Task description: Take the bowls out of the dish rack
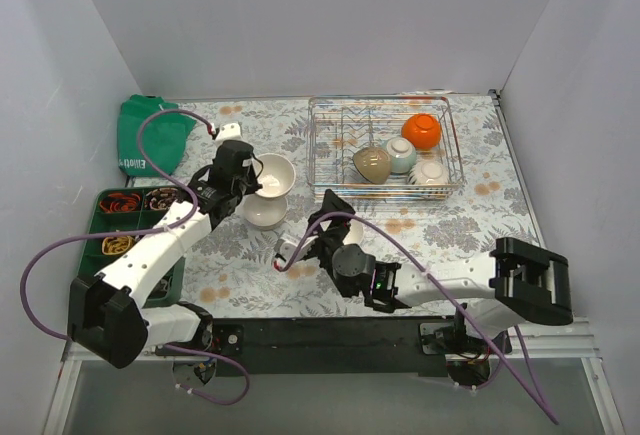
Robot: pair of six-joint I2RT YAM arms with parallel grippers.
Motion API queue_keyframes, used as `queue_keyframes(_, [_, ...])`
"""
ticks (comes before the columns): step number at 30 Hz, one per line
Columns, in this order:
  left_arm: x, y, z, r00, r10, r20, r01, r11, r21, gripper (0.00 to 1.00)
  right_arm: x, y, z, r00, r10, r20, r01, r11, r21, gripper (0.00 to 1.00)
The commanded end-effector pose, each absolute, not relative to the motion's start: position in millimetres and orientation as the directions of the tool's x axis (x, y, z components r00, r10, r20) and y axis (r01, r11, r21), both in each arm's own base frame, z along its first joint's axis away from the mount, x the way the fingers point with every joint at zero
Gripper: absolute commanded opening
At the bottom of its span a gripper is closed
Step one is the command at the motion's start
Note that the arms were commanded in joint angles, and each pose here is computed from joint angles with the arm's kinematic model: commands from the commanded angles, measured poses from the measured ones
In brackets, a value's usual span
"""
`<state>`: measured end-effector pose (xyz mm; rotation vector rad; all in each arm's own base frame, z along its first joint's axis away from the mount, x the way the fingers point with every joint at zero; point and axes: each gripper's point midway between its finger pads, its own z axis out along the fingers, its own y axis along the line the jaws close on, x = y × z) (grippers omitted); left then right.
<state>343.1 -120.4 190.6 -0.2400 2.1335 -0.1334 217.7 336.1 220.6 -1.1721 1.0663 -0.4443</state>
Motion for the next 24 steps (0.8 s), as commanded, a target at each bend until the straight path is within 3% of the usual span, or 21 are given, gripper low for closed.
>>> queue_keyframes(1, [353.8,-110.1,204.3,-0.421,-0.243,-0.874,-0.137,0.969,-0.204,0.0,228.2,329.9,222.5,0.322,-0.668,-0.671,-0.405,0.543,-0.735,0.99])
queue_keyframes(9, [364.8,-106.6,173.6,-0.442,-0.221,-0.869,-0.148,0.974,-0.172,0.0,243.8,301.3,227.3,0.167,-0.504,-0.847,-0.513,0.69,-0.511,0.99])
queue_keyframes(19, [368.8,-107.9,132.5,-0.52,-0.221,-0.825,-0.156,0.974,-0.163,0.0,260.4,263.5,225.3,0.075,-0.405,-0.911,-0.496,0.778,-0.386,0.99])
queue_keyframes(24, [363.9,-106.4,126.5,-0.534,-0.217,-0.817,-0.157,0.975,-0.157,0.14,267.2,251.8,225.2,0.05,-0.379,-0.924,-0.48,0.802,-0.355,0.99])
